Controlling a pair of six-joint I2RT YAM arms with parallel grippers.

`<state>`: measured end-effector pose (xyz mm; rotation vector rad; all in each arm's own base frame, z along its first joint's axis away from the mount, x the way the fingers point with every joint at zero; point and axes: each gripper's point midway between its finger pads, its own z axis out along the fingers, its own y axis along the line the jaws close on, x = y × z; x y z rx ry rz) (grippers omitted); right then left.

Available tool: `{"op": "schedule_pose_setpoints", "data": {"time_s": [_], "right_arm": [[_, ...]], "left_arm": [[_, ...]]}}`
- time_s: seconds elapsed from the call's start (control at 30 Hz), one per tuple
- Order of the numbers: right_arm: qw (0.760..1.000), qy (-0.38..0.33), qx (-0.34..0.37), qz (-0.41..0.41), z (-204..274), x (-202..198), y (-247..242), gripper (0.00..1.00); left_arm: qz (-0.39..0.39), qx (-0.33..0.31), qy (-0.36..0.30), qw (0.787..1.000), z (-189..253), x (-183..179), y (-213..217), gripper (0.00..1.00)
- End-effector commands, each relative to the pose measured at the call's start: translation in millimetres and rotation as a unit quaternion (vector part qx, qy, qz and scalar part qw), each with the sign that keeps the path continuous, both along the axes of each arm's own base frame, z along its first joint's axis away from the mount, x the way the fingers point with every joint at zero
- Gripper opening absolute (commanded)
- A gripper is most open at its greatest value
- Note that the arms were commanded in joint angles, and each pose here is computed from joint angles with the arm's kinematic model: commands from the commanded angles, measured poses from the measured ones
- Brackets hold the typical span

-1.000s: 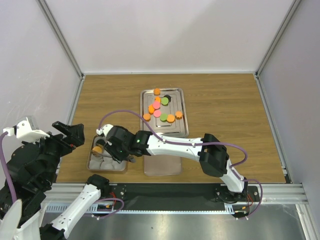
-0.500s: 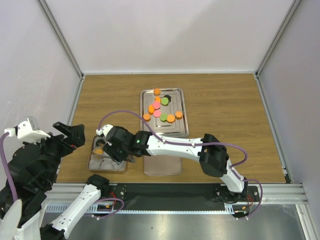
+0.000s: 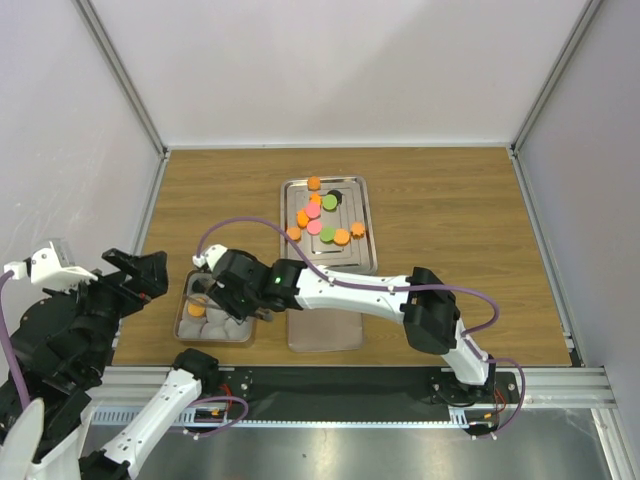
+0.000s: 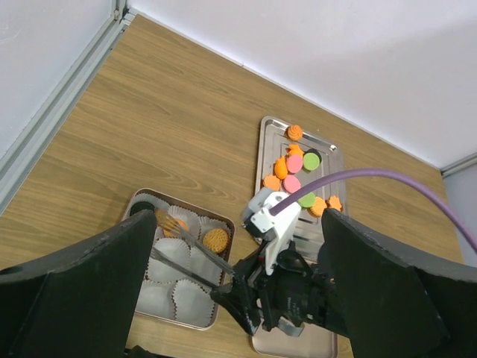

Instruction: Pack the cookies

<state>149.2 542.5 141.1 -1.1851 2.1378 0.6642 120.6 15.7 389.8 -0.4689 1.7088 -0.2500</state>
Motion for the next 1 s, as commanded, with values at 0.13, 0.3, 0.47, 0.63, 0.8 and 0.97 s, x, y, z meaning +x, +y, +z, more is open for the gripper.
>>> {"op": "schedule_pose_setpoints", "data": {"time_s": [0.13, 0.3, 0.47, 0.63, 0.8, 0.97], "right_arm": [[0.993, -0.063, 0.075, -0.065, 102.6, 42.6, -35.7, 0.50], [0.985, -0.077, 0.058, -0.146, 107.1, 76.9, -106.4, 0.50], [0.965, -0.070, 0.039, -0.249, 91.4, 115.3, -190.9, 0.52], [0.951, -0.049, 0.021, -0.304, 65.7, 121.9, -250.1, 0.52], [0.945, -0.024, -0.008, -0.326, 29.6, 115.9, -276.3, 0.51], [0.939, -0.022, -0.034, -0.341, 12.7, 116.9, -287.4, 0.50]], "left_arm": [[-0.035, 0.010, -0.028, 0.999, 6.9, 8.5, -12.1, 1.00], [-0.070, 0.020, -0.016, 0.997, -5.8, 26.7, -30.8, 1.00], [-0.089, 0.023, -0.018, 0.996, -20.0, 39.7, -42.3, 1.00], [-0.113, 0.023, -0.014, 0.993, -29.9, 47.5, -53.7, 1.00], [-0.121, 0.024, -0.014, 0.992, -32.0, 50.6, -57.9, 1.00], [-0.123, 0.022, -0.017, 0.992, -31.3, 49.4, -58.0, 1.00]]}}
